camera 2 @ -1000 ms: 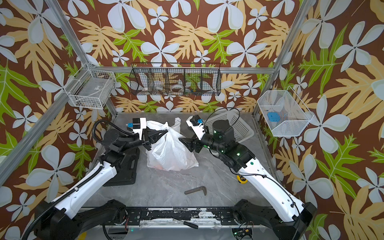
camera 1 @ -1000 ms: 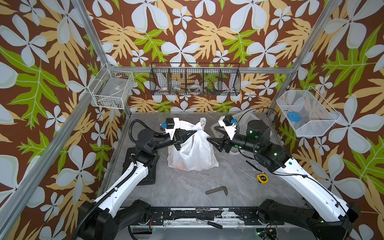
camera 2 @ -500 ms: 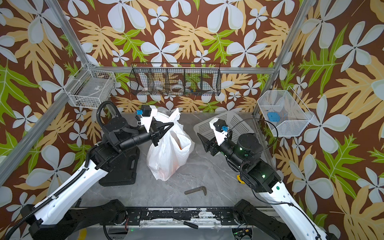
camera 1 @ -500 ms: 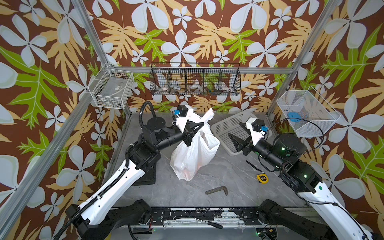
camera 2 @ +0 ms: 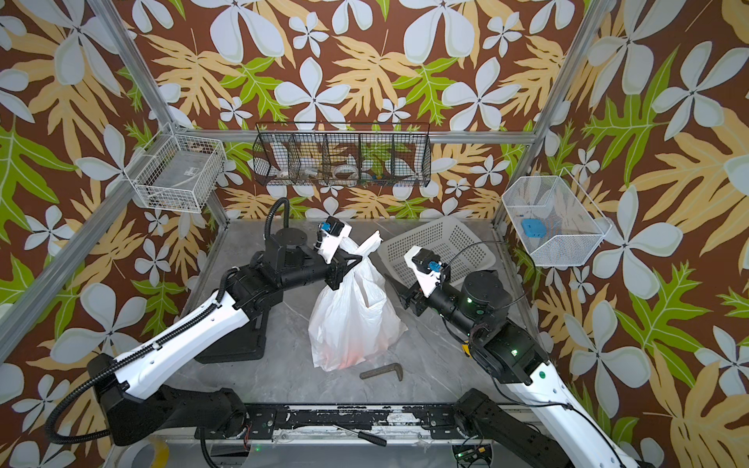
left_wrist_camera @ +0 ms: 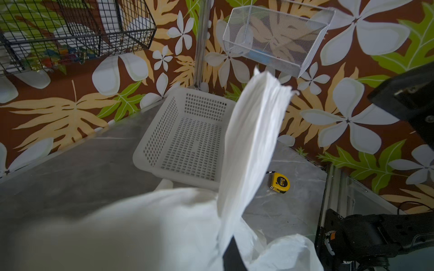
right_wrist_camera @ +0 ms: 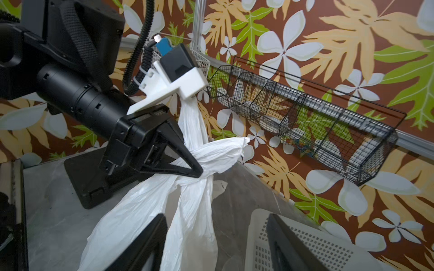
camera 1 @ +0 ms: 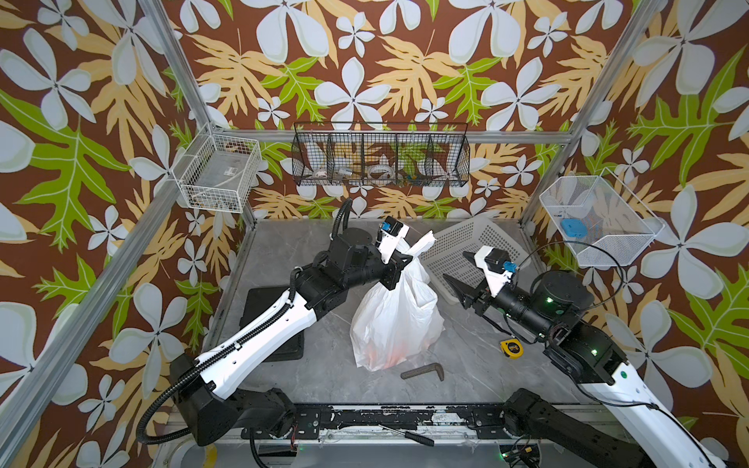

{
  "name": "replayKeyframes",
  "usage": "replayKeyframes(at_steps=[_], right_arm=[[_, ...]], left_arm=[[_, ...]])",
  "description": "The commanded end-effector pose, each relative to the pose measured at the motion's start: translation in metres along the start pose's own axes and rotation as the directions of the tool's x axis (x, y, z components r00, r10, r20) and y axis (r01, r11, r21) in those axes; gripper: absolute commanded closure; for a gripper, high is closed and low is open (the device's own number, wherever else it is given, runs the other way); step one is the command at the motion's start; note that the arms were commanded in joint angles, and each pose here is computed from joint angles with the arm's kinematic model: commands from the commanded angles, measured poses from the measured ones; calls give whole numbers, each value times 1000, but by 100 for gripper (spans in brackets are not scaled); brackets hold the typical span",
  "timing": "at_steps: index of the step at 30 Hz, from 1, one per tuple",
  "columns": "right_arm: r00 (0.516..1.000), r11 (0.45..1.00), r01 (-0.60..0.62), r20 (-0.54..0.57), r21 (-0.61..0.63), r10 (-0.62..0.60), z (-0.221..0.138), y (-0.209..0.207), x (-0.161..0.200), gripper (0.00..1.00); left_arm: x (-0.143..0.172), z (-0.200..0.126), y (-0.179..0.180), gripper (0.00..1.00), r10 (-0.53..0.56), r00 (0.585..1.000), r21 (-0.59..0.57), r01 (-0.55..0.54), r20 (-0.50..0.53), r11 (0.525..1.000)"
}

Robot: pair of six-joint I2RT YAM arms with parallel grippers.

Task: Place the oranges into plastic bags & tie knots
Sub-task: Tie the plastic bag at the center of the board.

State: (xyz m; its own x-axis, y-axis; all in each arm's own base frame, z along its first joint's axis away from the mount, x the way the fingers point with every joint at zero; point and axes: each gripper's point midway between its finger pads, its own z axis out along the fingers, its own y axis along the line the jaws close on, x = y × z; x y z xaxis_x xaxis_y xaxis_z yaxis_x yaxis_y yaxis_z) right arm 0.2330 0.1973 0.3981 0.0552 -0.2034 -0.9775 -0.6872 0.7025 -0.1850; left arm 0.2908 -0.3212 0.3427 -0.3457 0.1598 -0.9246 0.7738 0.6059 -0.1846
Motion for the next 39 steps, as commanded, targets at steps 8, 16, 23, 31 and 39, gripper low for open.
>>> replayKeyframes(at_steps=[8, 16, 23, 31, 39], right_arm=[[911, 921, -374, 145, -107, 387, 38, -1, -42, 14], [789, 784, -600, 42, -156, 612, 60, -8, -13, 16], [757, 743, -643, -10, -188, 653, 71, -1, -4, 21], [766, 736, -632, -53, -244, 641, 82, 9, 1, 70], [892, 828, -447, -102, -339, 440, 76, 29, 1, 100]], left_arm=[[4, -1, 5, 100, 103, 993, -29, -101, 55, 994], [10, -3, 4, 100, 108, 993, -22, -107, 48, 994], [12, -4, 3, 100, 110, 993, -11, -110, 49, 994], [18, -6, -4, 100, 120, 992, 31, -122, 49, 992], [21, -16, -19, 68, 124, 988, 134, -135, 90, 982]])
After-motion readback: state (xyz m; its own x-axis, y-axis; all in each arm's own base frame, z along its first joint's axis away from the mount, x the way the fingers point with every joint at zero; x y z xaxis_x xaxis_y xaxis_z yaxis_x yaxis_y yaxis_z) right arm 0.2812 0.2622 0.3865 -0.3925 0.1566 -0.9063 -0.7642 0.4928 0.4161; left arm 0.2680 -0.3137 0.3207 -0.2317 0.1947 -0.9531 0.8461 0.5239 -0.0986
